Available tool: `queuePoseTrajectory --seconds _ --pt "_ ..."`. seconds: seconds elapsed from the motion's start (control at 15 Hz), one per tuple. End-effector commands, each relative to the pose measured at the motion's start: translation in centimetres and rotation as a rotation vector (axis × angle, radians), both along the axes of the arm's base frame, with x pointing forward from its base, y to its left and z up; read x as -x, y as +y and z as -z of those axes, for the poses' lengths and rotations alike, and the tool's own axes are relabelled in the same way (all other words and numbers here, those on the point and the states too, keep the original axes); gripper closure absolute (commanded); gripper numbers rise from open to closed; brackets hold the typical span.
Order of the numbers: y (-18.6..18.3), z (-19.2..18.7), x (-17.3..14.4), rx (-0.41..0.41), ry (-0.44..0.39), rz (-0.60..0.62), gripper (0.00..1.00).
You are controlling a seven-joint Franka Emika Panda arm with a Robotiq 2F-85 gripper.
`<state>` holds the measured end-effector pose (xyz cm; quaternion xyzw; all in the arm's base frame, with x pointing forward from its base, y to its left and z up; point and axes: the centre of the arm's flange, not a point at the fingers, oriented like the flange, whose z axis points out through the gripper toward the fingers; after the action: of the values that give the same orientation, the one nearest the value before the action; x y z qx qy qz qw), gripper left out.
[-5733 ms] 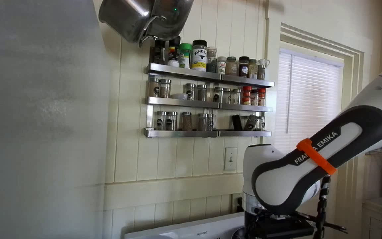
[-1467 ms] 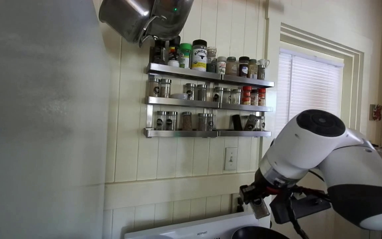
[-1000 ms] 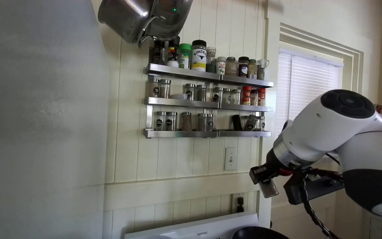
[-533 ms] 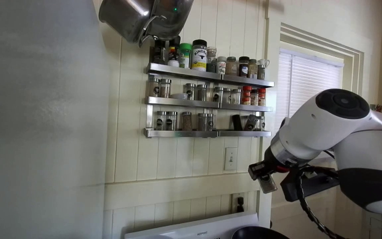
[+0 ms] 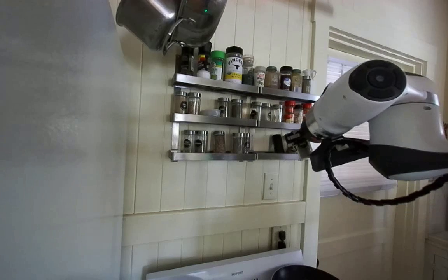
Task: Put the spice bottle on the shelf
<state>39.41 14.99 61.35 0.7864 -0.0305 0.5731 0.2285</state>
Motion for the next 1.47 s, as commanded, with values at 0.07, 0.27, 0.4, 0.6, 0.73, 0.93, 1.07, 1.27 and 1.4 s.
queuePoseTrajectory --seconds 0.07,0.27,0.4,0.6,0.73,0.93,1.07,1.27,1.4 --pt "1.7 -1.2 -4.5 0.023 -0.172 -0.008 0.77" --pt "2.0 -0.7 -5.1 -0.087 -0.246 -0.097 0.77" --pt "2.2 -0.3 -4.6 -0.149 -0.272 -0.172 0.77" --pt "2.1 0.5 -3.5 -0.230 -0.315 -0.290 0.77" --pt "2.2 0.5 -2.6 -0.258 -0.347 -0.345 0.77" --pt "2.4 1.6 -1.8 -0.288 -0.353 -0.344 0.77" --pt "2.0 3.0 -1.7 -0.297 -0.335 -0.297 0.77" --pt "0.4 4.9 -1.8 -0.294 -0.333 -0.241 0.77" --pt "-0.7 6.3 -2.1 -0.262 -0.314 -0.192 0.77"
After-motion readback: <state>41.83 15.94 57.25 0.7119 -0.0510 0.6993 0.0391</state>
